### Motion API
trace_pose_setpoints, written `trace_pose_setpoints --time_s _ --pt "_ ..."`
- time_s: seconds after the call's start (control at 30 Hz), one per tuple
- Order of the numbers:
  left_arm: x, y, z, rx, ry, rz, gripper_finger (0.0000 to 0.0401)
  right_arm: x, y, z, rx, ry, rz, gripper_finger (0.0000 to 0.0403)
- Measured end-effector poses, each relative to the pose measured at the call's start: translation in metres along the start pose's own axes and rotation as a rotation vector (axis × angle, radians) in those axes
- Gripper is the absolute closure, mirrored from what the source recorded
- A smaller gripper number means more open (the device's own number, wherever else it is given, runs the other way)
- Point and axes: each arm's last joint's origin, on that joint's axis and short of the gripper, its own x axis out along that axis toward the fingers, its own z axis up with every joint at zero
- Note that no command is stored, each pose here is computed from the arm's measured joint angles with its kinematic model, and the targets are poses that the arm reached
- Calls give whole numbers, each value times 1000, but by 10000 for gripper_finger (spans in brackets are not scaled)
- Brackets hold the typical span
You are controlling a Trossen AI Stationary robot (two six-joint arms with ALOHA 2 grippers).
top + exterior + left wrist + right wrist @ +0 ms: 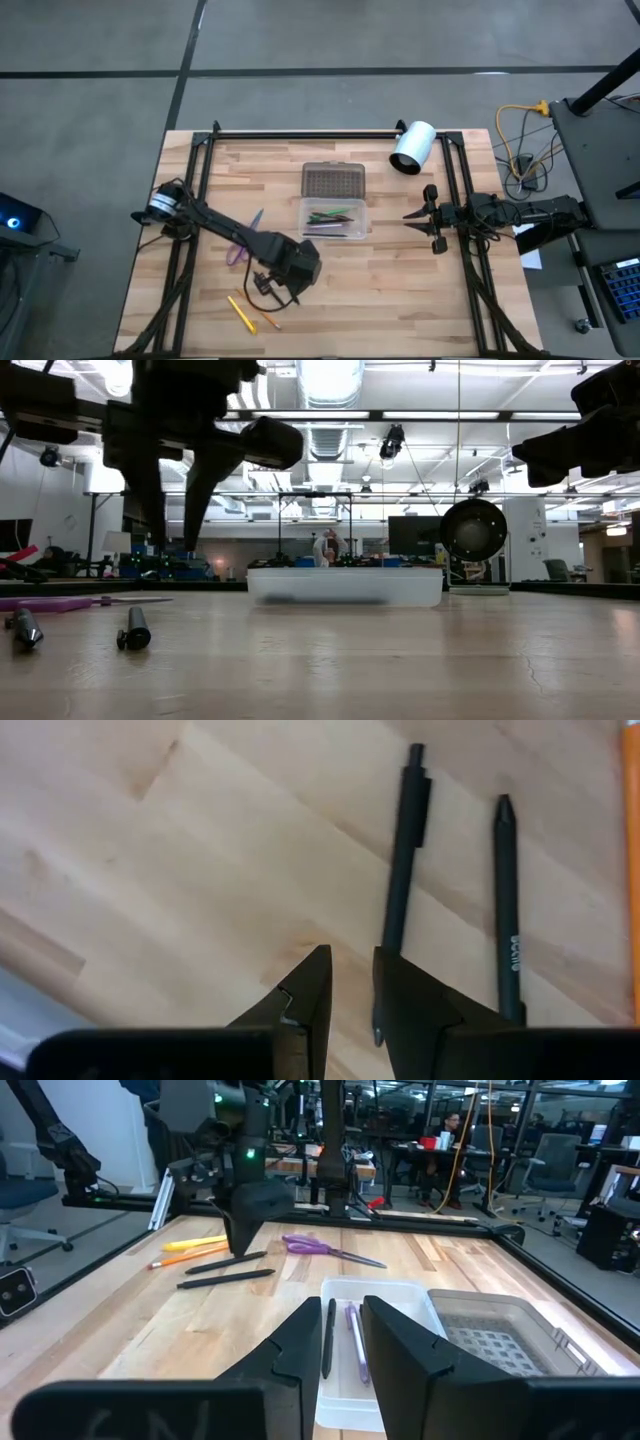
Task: Pick & place school supplies into a supply box
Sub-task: Put the black pen into the white and black supply box
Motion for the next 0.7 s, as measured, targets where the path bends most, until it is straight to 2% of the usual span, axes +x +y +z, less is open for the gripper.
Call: trace_pose_setpoints --time_s 0.43,0.7 --pt "17 -11 -7 30 30 -24 339 0 0 0 0 0 0 321" --pt "27 -14 -8 35 8 -8 339 0 0 0 0 0 0 332"
